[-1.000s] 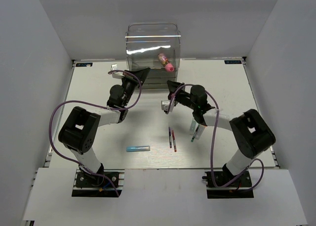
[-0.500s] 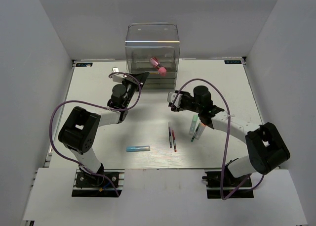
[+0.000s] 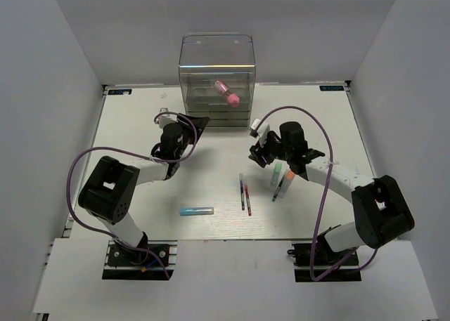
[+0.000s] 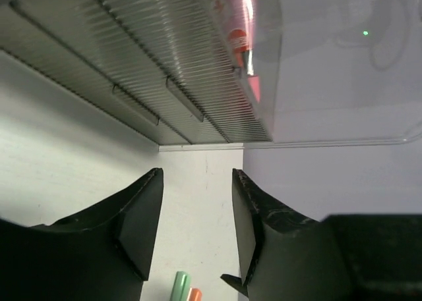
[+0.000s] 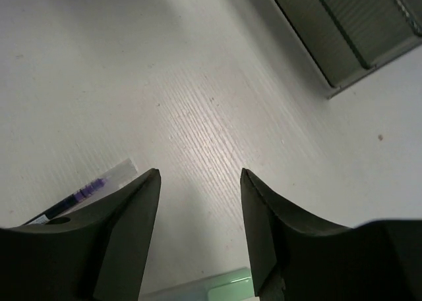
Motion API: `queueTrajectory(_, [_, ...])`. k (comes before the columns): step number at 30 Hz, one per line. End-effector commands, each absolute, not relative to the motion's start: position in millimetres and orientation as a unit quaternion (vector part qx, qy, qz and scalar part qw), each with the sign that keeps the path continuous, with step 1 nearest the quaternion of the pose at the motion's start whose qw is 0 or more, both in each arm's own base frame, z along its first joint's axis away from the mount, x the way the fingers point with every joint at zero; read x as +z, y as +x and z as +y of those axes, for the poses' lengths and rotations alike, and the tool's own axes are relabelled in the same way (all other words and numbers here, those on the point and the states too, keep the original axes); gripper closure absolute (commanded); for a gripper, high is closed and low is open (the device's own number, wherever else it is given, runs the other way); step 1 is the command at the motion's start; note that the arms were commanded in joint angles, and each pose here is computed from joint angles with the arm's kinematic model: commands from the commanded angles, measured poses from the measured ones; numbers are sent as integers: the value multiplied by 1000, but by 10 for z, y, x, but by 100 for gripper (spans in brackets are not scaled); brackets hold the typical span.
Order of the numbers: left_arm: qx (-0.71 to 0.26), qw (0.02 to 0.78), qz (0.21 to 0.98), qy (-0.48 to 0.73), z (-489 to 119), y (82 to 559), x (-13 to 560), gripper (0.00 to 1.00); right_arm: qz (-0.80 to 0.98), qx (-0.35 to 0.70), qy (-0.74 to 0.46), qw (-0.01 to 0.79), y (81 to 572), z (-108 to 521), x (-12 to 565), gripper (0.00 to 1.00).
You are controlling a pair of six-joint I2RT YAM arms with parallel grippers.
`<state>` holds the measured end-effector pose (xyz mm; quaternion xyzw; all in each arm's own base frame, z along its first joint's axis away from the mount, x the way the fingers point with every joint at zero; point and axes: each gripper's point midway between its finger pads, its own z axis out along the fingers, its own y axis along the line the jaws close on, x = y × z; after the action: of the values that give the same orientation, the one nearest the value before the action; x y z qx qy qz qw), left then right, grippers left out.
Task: Sort the stationery into containers
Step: Close the drawer, then open the drawer
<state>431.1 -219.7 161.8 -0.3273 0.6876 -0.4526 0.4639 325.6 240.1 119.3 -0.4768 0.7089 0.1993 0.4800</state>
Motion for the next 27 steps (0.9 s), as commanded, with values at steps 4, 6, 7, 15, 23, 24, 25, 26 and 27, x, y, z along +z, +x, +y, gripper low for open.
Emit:
queueTrajectory(4, [-455,452,678,-358,-2237,4426,1555,45,767,246,-379,455,3294,2271,1230,62])
queueTrajectory(6, [-470,464,660,-358,-2280,4558,1661,49,780,271,-350,442,3277,2256,1215,69])
queueTrajectory(7, [-463,458,668,-361,-2305,4612,1533,50,785,279,-336,439,3279,2245,1223,70])
queueTrajectory(15, [-470,473,642,-378,-2404,5010,1462,64,784,285,-316,452,3334,2096,1281,72])
queueTrajectory(23, [-477,479,631,-381,-2466,5187,1396,64,786,279,-309,456,3347,1954,1214,72])
queueTrajectory(24, [-481,485,623,-381,-2456,5206,1406,64,786,280,-311,455,3339,1951,1203,72])
queueTrajectory(25, [-482,486,621,-381,-2459,5213,1381,64,786,278,-311,456,3345,1934,1196,72])
queueTrajectory(26, [-492,487,617,-374,-2483,5206,1435,65,788,277,-309,456,3354,1918,1185,72])
queueTrajectory(27, [-506,492,606,-367,-2502,5208,1504,66,787,275,-313,455,3347,1912,1166,72])
